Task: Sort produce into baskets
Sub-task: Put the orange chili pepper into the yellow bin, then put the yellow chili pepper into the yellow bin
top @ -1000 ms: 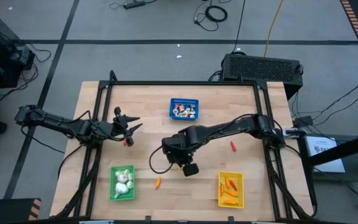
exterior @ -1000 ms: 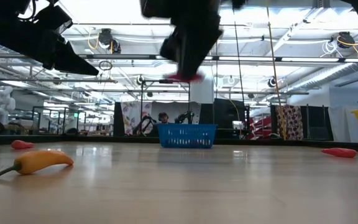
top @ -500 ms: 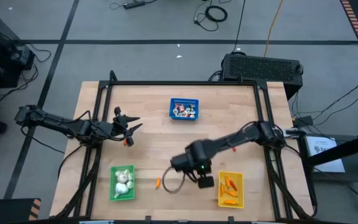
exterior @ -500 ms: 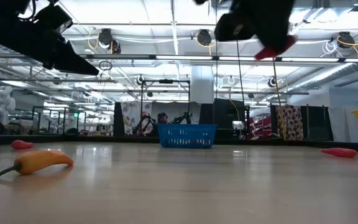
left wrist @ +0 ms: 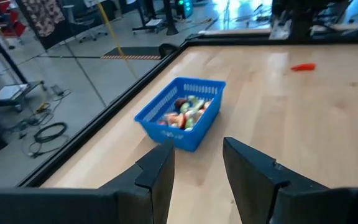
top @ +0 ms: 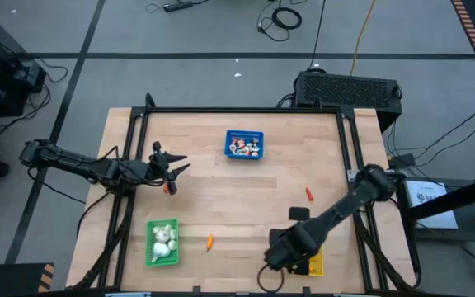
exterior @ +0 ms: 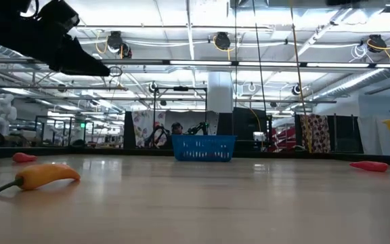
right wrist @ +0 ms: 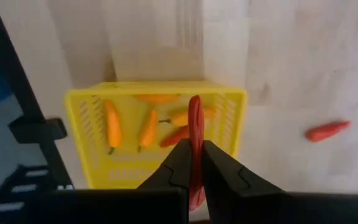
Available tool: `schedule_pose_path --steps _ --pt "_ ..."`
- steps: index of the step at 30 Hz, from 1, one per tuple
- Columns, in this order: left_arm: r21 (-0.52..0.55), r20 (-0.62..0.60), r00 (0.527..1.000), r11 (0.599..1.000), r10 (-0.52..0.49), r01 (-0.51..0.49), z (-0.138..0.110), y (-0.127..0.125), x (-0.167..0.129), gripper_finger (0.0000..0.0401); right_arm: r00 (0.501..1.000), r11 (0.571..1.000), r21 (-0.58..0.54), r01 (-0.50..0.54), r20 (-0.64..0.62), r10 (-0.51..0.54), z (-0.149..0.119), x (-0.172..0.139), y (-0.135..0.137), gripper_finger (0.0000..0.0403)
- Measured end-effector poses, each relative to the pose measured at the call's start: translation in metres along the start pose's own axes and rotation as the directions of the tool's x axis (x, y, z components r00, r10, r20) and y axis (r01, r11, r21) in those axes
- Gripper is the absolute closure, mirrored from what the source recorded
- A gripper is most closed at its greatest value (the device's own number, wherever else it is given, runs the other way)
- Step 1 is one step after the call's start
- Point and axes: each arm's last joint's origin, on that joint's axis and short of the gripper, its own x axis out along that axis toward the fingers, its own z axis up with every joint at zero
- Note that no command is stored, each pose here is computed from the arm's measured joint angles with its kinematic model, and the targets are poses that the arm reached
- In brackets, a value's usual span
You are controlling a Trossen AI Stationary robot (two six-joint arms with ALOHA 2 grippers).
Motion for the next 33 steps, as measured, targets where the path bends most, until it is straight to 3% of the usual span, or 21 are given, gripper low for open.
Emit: schedule_pose_path --steps 11,21,29,33 --pt "-0.059 0.050 0.997 0.997 -0.054 0.057 0.005 -0.002 0.000 0.0256 0.961 0.949 0.207 -0.237 0.194 0.198 -0.044 0.036 -0.010 0.0385" --pt "-0.110 0.055 0.994 0.989 -0.096 0.101 0.006 -0.003 0.000 0.0256 0.974 0.900 0.376 -0.220 0.133 0.182 -0.059 0.070 -0.014 0.0372" --pt "-0.110 0.055 0.994 0.989 -0.096 0.102 0.006 -0.003 0.000 0.0256 0.977 0.895 0.395 -0.210 0.119 0.177 -0.056 0.070 -0.020 0.0313" --pt "-0.108 0.055 0.994 0.989 -0.096 0.101 0.006 -0.003 0.000 0.0256 0.972 0.894 0.383 -0.234 0.071 0.224 -0.053 0.069 -0.024 0.0280"
